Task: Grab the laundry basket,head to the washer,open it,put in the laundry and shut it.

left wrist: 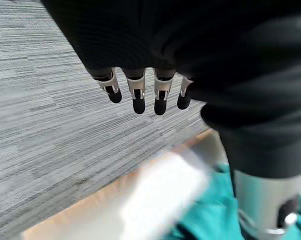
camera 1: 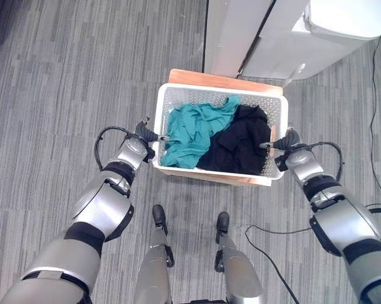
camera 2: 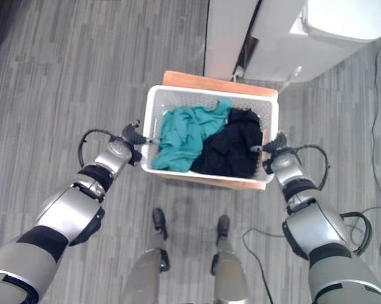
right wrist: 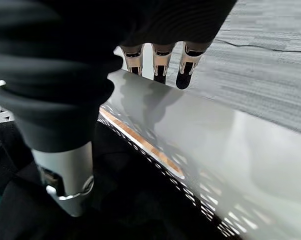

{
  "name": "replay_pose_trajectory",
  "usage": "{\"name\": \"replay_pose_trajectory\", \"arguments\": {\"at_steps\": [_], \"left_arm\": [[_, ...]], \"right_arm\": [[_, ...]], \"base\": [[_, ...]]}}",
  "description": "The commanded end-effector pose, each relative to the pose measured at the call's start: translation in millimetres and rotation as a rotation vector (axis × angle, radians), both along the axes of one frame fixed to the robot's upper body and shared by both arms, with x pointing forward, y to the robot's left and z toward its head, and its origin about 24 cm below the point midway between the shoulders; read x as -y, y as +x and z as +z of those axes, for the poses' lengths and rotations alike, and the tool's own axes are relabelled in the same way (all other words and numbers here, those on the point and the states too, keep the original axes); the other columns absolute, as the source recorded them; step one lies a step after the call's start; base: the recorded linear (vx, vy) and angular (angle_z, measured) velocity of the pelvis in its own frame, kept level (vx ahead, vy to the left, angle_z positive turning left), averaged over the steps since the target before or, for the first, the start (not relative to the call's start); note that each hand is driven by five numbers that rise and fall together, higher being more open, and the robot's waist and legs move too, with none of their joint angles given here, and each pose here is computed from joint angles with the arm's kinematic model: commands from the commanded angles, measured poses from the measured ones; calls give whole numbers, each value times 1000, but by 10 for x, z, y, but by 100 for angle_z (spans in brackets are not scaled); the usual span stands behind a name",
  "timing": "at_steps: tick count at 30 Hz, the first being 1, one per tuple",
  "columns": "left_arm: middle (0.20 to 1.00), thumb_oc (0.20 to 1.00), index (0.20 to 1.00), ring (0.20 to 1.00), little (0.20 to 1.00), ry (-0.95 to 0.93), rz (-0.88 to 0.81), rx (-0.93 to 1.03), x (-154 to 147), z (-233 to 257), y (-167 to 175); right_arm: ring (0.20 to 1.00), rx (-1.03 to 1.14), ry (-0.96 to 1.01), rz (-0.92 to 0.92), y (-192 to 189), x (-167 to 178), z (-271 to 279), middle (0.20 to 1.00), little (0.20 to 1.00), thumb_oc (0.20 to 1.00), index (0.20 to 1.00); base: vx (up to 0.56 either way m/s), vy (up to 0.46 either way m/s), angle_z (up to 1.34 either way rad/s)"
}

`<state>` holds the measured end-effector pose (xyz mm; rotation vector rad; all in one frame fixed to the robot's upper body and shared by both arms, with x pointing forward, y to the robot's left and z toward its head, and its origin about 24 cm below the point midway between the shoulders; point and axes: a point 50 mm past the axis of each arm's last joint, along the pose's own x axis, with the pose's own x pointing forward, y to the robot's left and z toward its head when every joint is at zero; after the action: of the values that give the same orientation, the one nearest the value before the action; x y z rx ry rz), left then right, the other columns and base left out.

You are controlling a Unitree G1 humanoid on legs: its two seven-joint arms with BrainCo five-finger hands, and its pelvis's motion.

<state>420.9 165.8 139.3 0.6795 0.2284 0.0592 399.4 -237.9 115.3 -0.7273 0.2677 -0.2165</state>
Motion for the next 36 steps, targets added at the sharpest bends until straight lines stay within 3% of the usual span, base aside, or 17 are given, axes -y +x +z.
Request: {"name": "replay_pose_trajectory", "arguments": {"at_steps": [1,10,26,27,28,31,32,33,36], "left_arm": [[1000,1000,1000,1000,1000,69,46,109,-96,551,99],[1000,1000,1000,1000,1000,189,62,130,-193,689,102],[1000,1000,1000,1000,1000,246,45,41,-210,354,56],[369,369,369,369,369,240,58,47,-232,369,55],[200,200,200,200,200,246,65,50,-253,392,56],[200,200,200,200,200,274,88,41,-341,409,44],[200,200,200,200,200,347,102,30,-420,434,34],[200,200,200,200,200,396,97,34,-439,454,34],[200,200,200,200,200,442,89,38,-452,477,35]], "right_arm": [[1000,45,-52,65,136,-208,270,1000,1000,1000,1000],[1000,8,-42,52,126,-201,200,1000,1000,1000,1000],[1000,24,118,-81,68,14,148,1000,1000,1000,1000],[1000,20,122,-78,74,4,158,1000,1000,1000,1000],[1000,14,125,-73,79,-8,161,1000,1000,1000,1000],[1000,5,131,-63,89,-36,170,1000,1000,1000,1000],[420,-1,135,-49,99,-65,178,420,420,420,420],[200,4,129,-38,112,-93,200,200,200,200,200],[200,5,119,-26,119,-114,209,200,200,200,200]], "base": [[35,-9,-1],[28,0,-1],[4,-1,-1],[0,0,0],[0,0,0],[0,0,0],[0,0,0],[0,0,0],[-6,5,-3]]}}
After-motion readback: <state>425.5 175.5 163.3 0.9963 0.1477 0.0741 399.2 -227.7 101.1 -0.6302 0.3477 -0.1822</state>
